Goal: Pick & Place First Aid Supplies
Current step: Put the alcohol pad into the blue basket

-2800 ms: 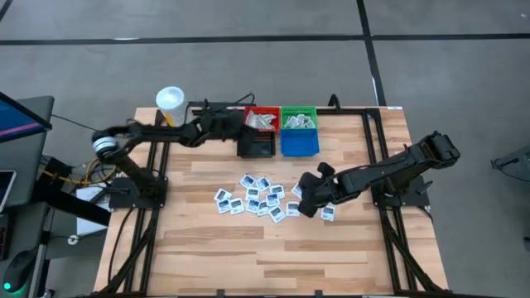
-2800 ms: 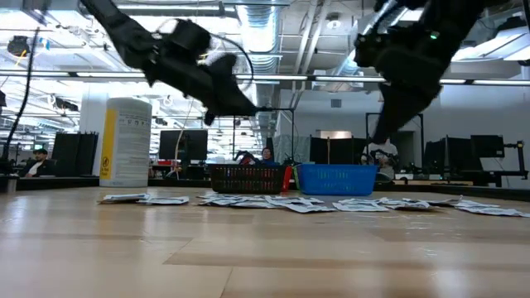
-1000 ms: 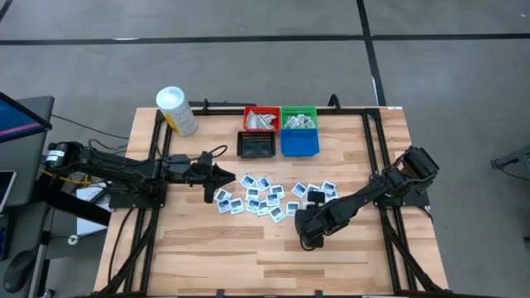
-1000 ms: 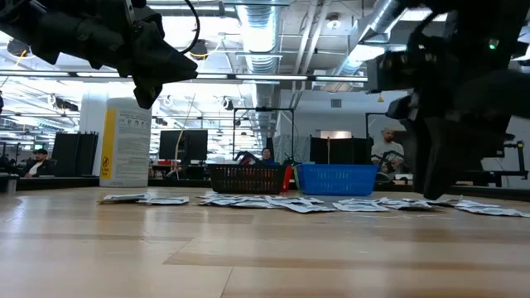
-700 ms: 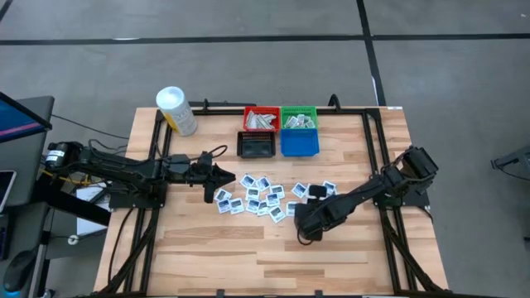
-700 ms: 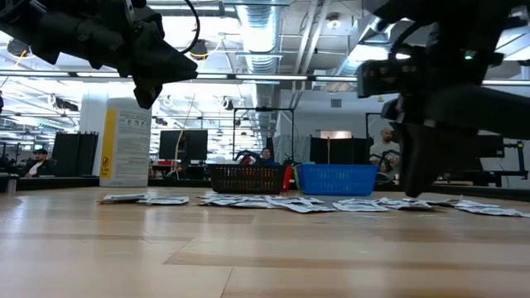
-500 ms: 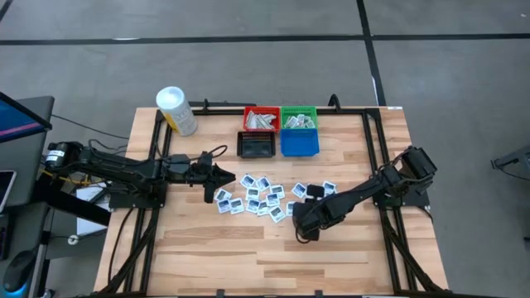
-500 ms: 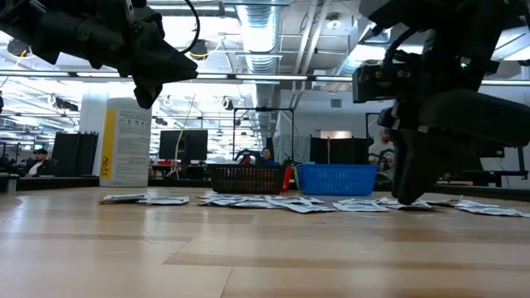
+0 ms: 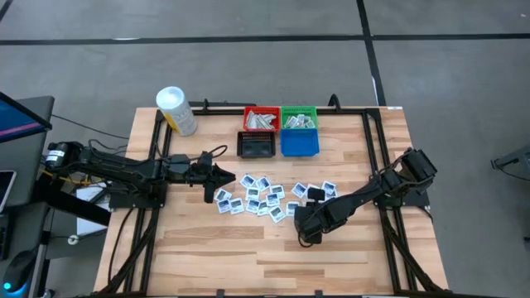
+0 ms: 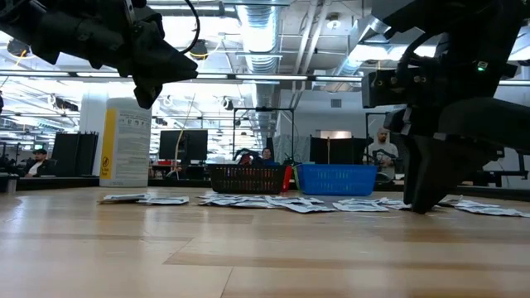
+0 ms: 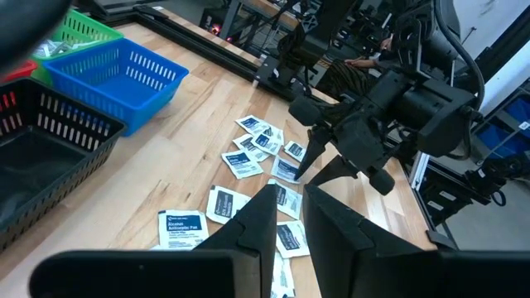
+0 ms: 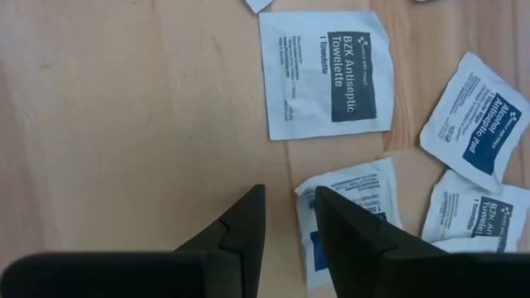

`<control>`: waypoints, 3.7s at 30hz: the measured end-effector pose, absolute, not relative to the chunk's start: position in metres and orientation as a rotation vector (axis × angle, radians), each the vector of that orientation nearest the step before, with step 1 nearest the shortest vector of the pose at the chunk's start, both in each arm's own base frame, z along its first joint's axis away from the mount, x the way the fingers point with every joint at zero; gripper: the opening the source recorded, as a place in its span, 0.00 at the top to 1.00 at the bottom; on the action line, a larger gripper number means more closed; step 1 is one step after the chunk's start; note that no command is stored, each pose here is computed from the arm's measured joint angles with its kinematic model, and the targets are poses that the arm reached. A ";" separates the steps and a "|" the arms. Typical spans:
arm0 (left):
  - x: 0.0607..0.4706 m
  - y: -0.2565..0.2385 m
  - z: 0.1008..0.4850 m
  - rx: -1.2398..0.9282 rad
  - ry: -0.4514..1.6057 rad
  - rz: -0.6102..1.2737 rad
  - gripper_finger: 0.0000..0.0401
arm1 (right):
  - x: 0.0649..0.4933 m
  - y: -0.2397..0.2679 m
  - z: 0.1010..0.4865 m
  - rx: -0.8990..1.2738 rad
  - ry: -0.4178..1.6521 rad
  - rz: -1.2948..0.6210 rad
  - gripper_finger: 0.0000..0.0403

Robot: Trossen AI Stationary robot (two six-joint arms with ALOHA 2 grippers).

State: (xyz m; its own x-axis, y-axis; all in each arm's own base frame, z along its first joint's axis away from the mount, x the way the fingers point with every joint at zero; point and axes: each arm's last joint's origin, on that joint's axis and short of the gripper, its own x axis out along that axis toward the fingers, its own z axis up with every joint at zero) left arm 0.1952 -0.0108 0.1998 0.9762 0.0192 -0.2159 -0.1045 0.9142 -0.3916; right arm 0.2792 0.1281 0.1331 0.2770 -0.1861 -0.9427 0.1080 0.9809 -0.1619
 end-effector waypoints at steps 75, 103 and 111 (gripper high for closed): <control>0.189 0.026 0.197 -0.301 0.180 0.268 0.84 | 0.339 -0.109 0.227 0.002 1.270 -0.459 1.00; 0.189 0.029 0.197 -0.331 0.178 0.264 0.84 | 0.331 -0.072 0.234 -0.027 1.280 -0.378 0.77; 0.189 0.028 0.197 -0.334 0.182 0.243 0.84 | 0.263 -0.046 0.245 0.061 1.118 -0.507 0.79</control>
State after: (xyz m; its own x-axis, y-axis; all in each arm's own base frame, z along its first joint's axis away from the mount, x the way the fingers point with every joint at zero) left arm 0.1891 0.0280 0.1970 0.9548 0.2051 -0.2153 -0.2647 0.9161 -0.3011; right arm 0.2631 -0.0464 0.2450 0.3371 -0.3588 -0.8704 0.4185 0.8853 -0.2029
